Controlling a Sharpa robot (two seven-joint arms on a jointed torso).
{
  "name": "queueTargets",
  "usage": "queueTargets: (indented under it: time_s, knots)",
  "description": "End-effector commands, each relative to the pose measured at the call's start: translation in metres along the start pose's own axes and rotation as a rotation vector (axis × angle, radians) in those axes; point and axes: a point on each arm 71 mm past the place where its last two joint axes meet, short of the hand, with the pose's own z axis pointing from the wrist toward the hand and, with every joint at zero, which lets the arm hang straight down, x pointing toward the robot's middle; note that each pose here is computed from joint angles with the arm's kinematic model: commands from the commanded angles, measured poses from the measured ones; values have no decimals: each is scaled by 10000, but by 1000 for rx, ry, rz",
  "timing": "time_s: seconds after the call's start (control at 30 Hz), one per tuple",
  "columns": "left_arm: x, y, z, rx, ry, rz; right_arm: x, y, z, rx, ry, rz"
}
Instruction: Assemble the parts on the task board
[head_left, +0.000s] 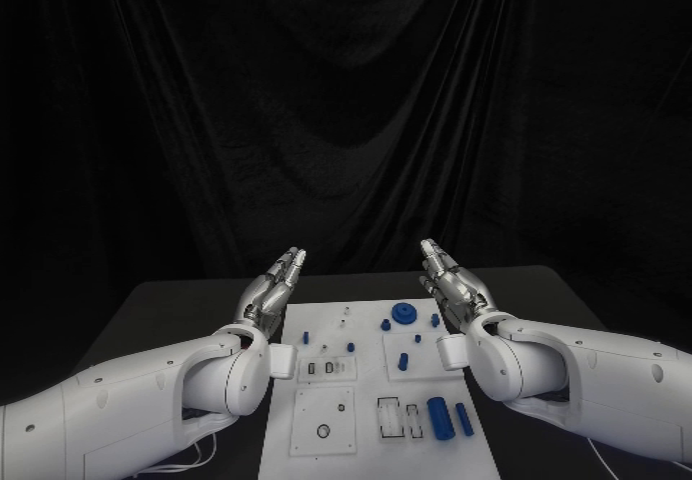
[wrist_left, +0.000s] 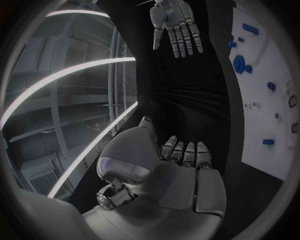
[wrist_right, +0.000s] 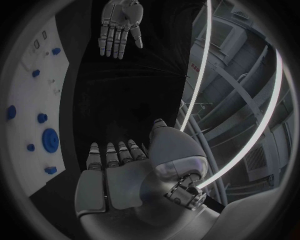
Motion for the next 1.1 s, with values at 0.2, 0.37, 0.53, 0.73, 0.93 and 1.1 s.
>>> queueTargets:
  time_s: [0.2, 0.37, 0.53, 0.73, 0.93, 1.1]
  knots:
    - [153, -130, 49, 68, 232, -278, 67, 48, 3, 87, 218, 247]
    - [176, -163, 61, 81, 280, -335, 63, 71, 0, 98, 255, 283]
    - [20, -215, 108, 174, 362, -245, -150, 116, -14, 55, 285, 281]
    - [-58, -225, 106, 205, 355, -171, -152, 120, 28, 43, 315, 280]
    - [-155, -245, 77, 236, 342, -99, -152, 126, 47, 30, 354, 252]
    - [-190, -251, 88, 252, 339, -79, -220, 140, 23, 16, 375, 199]
